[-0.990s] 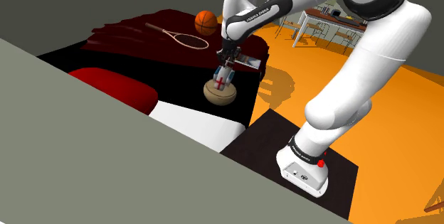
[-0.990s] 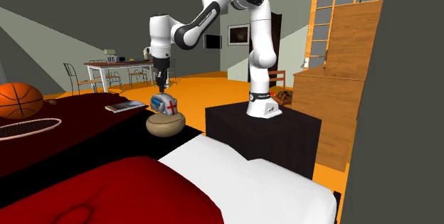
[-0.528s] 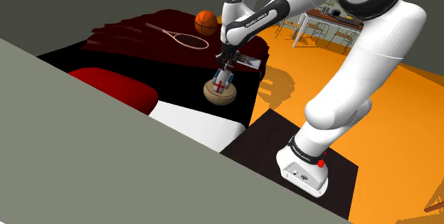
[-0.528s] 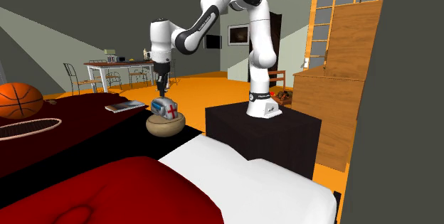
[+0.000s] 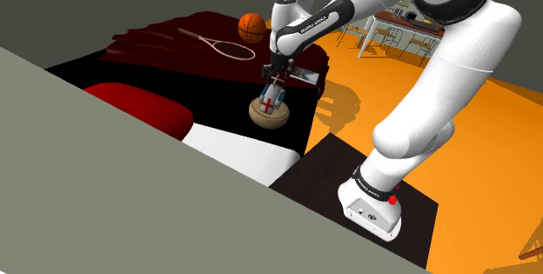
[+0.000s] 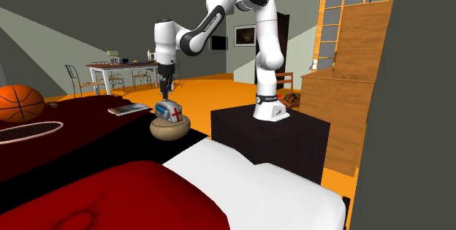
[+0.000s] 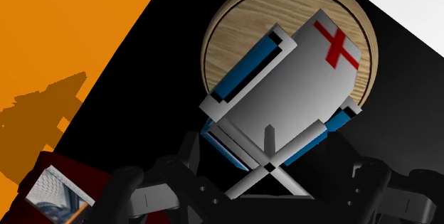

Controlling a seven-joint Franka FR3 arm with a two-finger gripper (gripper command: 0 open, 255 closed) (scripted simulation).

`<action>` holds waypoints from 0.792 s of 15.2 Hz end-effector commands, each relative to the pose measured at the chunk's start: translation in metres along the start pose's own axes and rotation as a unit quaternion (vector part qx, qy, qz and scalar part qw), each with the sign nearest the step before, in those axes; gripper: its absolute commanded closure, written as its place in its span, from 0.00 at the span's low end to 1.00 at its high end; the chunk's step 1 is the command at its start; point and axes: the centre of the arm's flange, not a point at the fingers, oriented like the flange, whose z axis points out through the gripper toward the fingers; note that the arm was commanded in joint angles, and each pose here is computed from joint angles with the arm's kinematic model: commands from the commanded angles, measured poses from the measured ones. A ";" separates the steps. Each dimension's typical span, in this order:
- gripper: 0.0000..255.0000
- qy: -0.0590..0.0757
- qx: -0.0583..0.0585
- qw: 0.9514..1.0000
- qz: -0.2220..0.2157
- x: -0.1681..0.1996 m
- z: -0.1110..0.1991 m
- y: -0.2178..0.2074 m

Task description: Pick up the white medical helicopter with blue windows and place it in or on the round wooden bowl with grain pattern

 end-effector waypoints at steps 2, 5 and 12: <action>0.00 0.000 0.000 1.000 0.000 0.000 0.000 0.000; 0.00 0.000 0.000 1.000 0.000 0.000 -0.040 0.000; 0.00 0.000 0.000 1.000 0.000 0.000 -0.050 0.000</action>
